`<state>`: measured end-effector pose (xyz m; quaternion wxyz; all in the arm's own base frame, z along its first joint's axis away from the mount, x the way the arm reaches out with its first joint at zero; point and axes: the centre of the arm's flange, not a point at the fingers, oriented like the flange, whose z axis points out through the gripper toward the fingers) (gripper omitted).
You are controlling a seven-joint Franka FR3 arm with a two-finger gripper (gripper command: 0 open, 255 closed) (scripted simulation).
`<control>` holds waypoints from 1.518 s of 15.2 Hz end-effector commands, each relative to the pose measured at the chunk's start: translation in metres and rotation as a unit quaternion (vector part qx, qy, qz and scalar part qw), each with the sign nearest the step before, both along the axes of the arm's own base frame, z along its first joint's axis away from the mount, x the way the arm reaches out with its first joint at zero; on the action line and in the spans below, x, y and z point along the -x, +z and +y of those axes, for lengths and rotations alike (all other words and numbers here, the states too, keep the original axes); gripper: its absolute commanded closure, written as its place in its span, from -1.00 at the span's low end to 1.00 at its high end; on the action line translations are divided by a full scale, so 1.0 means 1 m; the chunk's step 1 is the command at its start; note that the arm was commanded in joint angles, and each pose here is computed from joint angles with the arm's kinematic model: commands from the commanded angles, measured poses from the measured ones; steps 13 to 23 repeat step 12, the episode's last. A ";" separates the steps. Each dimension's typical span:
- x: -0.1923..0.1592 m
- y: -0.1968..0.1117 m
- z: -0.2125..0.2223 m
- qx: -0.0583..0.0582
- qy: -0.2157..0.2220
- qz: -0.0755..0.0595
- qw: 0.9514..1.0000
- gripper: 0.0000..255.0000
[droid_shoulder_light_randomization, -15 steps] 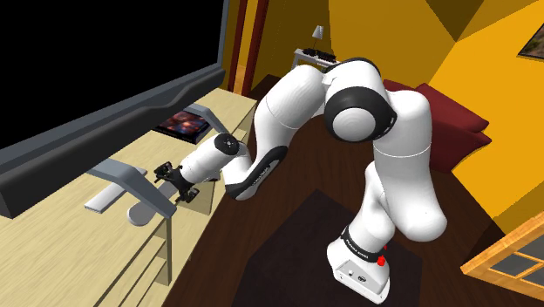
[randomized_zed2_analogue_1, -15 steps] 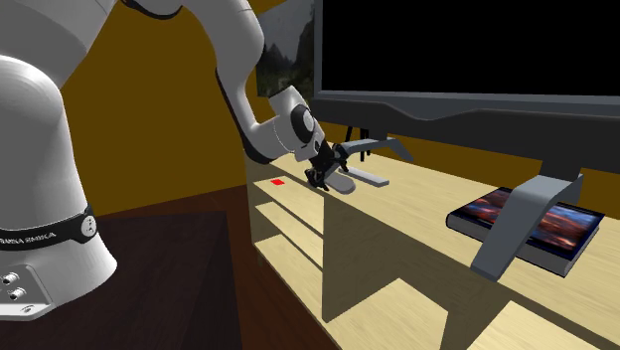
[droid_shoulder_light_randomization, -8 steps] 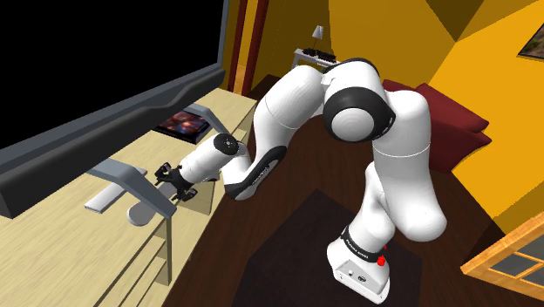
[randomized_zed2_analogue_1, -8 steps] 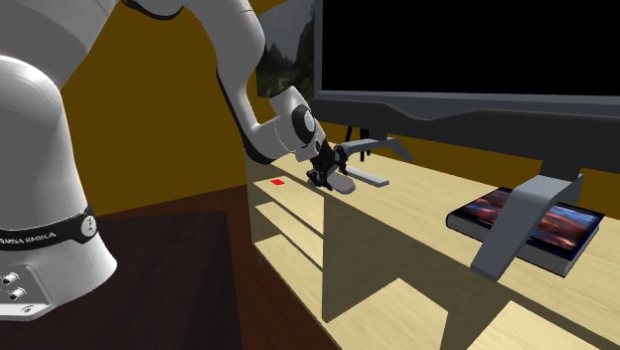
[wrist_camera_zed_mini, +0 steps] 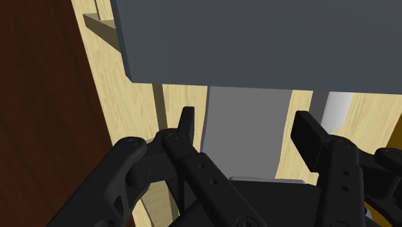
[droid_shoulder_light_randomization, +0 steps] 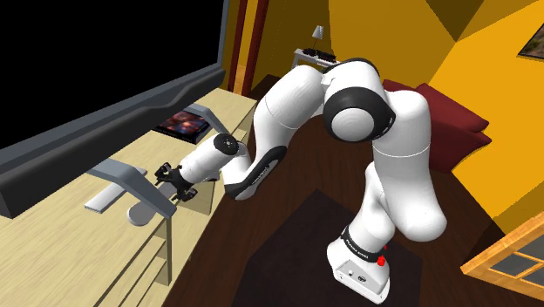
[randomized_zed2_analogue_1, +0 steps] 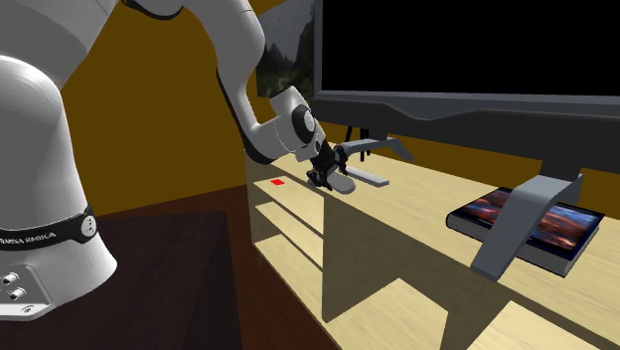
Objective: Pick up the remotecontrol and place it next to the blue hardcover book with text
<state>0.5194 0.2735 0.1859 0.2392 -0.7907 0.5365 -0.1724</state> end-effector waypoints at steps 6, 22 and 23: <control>0.000 0.026 0.000 0.001 0.000 0.000 1.000 1.00; 0.000 0.058 0.000 0.001 0.000 0.000 1.000 1.00; 0.000 0.058 0.000 0.001 0.000 0.000 1.000 1.00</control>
